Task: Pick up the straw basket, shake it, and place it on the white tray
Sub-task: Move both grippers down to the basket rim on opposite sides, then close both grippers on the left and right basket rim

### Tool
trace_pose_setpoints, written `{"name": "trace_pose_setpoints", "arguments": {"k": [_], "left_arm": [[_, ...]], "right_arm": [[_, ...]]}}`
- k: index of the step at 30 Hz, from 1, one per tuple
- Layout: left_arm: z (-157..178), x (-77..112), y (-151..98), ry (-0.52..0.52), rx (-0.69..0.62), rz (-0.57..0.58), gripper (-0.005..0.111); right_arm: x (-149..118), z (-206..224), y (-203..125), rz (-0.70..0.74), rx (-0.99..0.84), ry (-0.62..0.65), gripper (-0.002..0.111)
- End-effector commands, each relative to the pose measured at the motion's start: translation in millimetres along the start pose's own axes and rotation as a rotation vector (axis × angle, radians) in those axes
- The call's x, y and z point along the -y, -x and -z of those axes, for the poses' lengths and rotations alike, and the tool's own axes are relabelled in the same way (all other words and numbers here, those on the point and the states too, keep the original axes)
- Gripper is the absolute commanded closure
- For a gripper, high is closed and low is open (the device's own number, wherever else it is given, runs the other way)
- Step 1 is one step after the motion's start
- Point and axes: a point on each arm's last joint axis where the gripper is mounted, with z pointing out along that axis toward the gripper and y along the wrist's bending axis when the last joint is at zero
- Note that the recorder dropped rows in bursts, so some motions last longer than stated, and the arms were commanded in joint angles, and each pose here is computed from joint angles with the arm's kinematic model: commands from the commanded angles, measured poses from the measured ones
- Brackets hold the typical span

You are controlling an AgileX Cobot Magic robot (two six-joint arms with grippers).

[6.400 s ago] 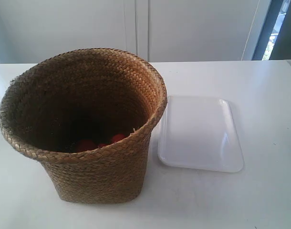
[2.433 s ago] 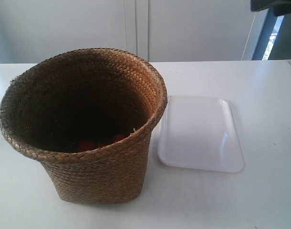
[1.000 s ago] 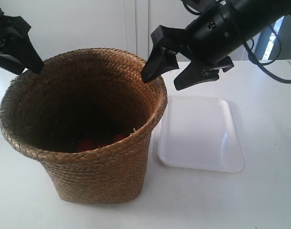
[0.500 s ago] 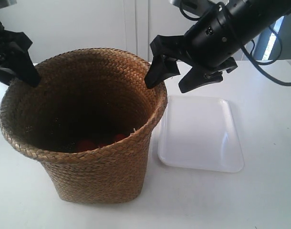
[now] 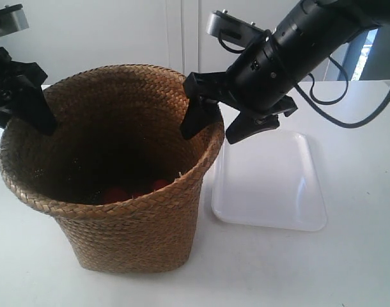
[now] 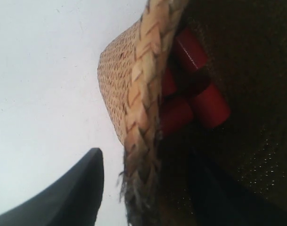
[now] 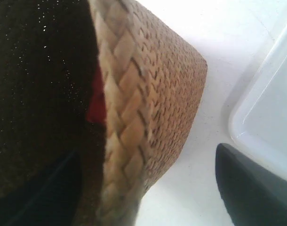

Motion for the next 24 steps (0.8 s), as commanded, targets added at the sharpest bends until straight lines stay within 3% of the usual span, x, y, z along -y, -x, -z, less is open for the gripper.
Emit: {"name": "trace_pose_setpoints", "arguments": {"k": [1,6,9,13,14,24], "left_arm": [[-3.2,5.0,-6.7,-0.063,-0.089,0.007,0.049],[-17.0,0.0,-1.6,-0.089,-0.124,0.030,0.049],[-17.0,-0.2,-1.7,-0.087,-0.125,0.030,0.057],[-17.0,-0.4,-1.8,-0.085,-0.126,0.029,0.104],[-17.5,-0.6,-1.6,-0.086,-0.127,0.028,0.107],[-15.4,1.3,3.3,-0.092,-0.056,0.033,0.107]], "right_arm": [[-0.5,-1.4,2.3,0.000,0.012,-0.004,0.035],[-0.6,-1.4,1.5,0.000,0.003,-0.003,0.037],[-0.4,-1.4,2.0,-0.009,0.008,-0.005,0.050],[0.2,-1.4,3.8,-0.012,0.028,-0.012,0.099],[0.4,-1.4,4.7,-0.014,0.038,-0.013,0.108],[-0.2,3.1,6.2,0.025,0.074,-0.058,0.108]]}}
